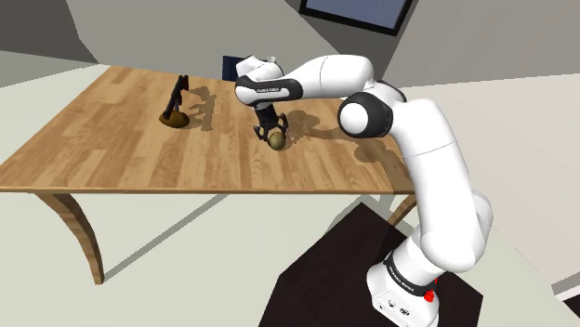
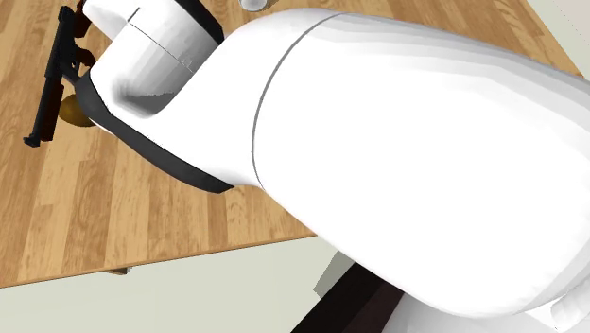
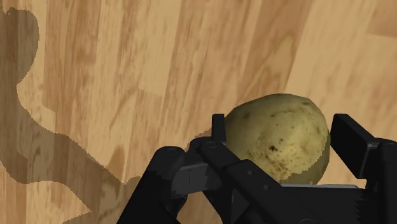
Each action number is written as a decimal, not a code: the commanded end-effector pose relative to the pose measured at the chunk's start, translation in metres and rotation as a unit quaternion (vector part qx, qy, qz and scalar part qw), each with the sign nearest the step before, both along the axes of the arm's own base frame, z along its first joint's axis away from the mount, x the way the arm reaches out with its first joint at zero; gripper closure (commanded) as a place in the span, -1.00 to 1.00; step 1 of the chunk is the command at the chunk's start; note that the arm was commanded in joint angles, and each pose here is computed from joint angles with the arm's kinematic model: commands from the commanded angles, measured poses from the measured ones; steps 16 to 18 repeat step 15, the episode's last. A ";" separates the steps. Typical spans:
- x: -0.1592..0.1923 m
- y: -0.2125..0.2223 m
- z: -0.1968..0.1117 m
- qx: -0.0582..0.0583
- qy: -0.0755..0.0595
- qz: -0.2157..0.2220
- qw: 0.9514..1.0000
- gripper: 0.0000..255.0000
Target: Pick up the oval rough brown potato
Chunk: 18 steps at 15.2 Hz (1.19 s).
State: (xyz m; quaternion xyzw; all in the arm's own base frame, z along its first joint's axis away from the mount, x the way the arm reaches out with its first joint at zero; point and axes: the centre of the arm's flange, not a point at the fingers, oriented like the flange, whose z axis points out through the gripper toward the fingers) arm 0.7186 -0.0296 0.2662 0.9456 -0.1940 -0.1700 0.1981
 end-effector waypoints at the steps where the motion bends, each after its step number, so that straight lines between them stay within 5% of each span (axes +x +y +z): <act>1: 0.000 0.000 0.009 0.000 0.000 0.000 1.000 1.00; 13: 0.000 0.000 0.072 0.000 0.000 0.000 1.000 1.00; 18: 0.000 0.000 0.073 0.000 0.000 0.000 1.000 1.00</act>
